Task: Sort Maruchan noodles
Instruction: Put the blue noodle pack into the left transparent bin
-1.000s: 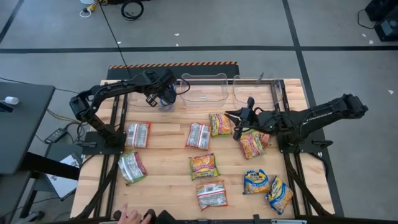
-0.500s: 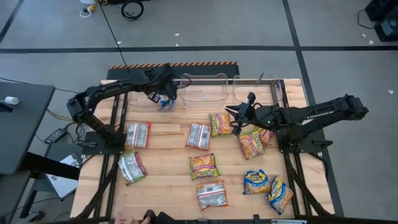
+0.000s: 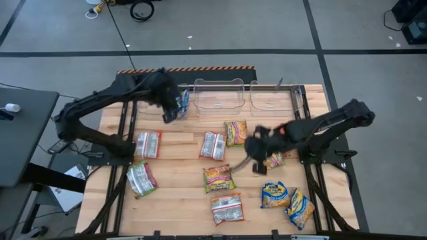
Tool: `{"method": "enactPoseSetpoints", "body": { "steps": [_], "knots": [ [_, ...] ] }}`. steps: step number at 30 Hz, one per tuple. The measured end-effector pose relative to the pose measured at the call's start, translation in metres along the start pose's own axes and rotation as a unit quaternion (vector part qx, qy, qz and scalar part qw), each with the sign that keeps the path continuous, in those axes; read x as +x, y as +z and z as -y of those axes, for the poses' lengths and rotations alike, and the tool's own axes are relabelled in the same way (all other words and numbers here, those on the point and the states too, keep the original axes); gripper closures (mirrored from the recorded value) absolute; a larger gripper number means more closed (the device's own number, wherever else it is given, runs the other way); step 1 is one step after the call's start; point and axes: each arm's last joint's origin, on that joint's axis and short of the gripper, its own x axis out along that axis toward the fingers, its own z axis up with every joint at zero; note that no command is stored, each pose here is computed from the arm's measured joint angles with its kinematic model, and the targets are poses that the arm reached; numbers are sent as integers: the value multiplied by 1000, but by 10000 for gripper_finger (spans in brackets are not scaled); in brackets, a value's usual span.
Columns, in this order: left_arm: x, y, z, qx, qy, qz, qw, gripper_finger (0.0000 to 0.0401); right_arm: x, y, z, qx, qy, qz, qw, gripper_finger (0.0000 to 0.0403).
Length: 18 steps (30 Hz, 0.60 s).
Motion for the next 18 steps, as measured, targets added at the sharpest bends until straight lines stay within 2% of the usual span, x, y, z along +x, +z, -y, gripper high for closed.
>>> {"method": "enactPoseSetpoints", "body": {
  "steps": [4,8,12,18],
  "knots": [
    [-28,-5,33,1,-54,45,998,316,9,-22,-27,33,20,-120,992,348],
    [-52,-15,66,-10,-114,69,991,327,18,-45,-44,51,47,-229,971,325],
    [-71,-27,102,-3,-161,73,984,330,32,-59,-51,30,56,-268,961,276],
    [-94,-53,154,4,-202,66,977,331,72,-74,-56,-45,93,-278,955,210]
  ]
}}
